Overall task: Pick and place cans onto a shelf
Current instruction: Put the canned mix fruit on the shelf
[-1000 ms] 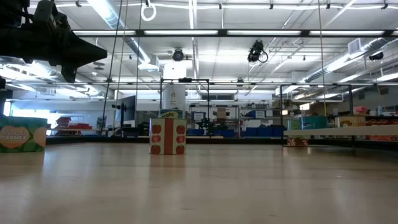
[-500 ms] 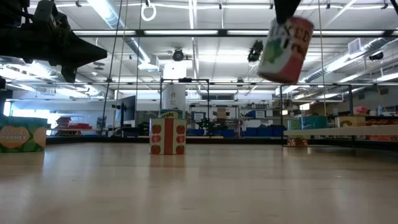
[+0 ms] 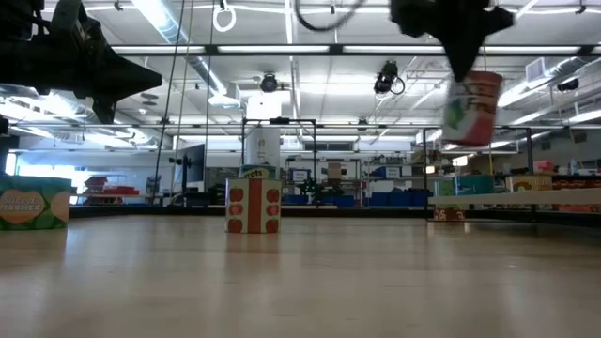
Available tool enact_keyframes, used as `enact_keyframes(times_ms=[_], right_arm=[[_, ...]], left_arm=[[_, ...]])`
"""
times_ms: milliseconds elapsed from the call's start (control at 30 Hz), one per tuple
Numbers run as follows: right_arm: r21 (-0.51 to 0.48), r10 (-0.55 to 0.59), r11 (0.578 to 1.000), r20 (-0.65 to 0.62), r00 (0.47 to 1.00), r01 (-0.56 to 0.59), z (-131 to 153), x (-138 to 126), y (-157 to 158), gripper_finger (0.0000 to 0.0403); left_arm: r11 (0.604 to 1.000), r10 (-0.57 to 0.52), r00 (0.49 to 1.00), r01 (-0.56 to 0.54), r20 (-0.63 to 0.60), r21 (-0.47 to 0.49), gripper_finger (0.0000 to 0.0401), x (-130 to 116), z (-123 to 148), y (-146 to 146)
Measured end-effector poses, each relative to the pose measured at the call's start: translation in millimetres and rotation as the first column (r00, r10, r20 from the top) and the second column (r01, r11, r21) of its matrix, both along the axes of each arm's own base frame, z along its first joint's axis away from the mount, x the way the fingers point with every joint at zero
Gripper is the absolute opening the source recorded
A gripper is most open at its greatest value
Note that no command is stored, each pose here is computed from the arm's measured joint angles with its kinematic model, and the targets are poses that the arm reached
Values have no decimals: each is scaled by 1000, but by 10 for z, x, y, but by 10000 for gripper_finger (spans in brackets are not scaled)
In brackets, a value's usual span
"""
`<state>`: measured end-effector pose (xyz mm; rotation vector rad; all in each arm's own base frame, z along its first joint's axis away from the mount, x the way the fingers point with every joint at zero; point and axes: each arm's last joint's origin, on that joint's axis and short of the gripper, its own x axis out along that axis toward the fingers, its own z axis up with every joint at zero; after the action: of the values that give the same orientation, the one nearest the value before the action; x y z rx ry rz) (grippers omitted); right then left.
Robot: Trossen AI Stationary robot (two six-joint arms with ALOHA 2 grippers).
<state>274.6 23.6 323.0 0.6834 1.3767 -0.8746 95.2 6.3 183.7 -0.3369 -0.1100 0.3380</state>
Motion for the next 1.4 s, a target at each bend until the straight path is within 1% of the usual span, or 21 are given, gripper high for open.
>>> enact_keyframes(times_ms=[100,200,233,300,400,500,567,633,700,800,933,1033,1133,1233,1333,1400], right_arm=[[30,-107,994,-31,994,108,-71,-280,-98,9],[52,-161,985,-55,985,164,-145,-459,-155,9],[57,-174,982,-63,983,178,-174,-502,-174,9],[60,-203,976,-85,975,208,-227,-570,-217,9],[74,-209,973,-120,971,219,-330,-594,-293,9],[111,-178,976,-104,978,190,-425,-502,-344,9],[119,-158,979,-80,984,167,-482,-413,-358,9],[120,-138,982,-88,987,148,-536,-357,-373,9],[121,-118,984,-122,986,132,-585,-333,-404,9],[112,-89,987,-179,980,111,-641,-324,-463,9],[132,-28,990,-180,983,52,-687,-286,-545,10],[166,0,986,-162,987,28,-692,-276,-580,11],[193,29,981,-161,987,3,-691,-281,-593,15],[207,41,978,-161,986,-7,-686,-289,-604,34],[249,34,969,-146,989,3,-640,-286,-623,71],[283,13,959,-119,993,21,-535,-267,-652,104]], left_arm=[[1000,-1,1000,1,0,0,36,0,0,0],[1000,-1,1000,1,6,-3,36,0,5,0],[1000,-4,1000,4,23,-19,36,-1,16,-1],[994,-17,996,27,93,-108,36,-3,50,-4],[962,-24,981,75,193,-263,36,-7,90,-6],[919,-15,967,114,256,-377,36,-9,107,-6],[901,1,961,118,275,-417,36,-11,111,-3],[904,60,957,70,285,-423,36,-19,121,14],[910,114,954,12,277,-414,36,-26,120,30],[905,160,939,-16,305,-426,36,-38,147,42],[905,157,927,4,341,-426,36,-65,256,42],[910,161,932,-13,324,-414,36,-96,411,50],[927,182,943,-71,278,-367,36,-121,619,69],[938,247,942,-173,227,-301,37,-132,860,105],[934,322,927,-277,194,-226,42,-109,1112,150],[925,372,911,-347,176,-158,49,-78,1271,185]])
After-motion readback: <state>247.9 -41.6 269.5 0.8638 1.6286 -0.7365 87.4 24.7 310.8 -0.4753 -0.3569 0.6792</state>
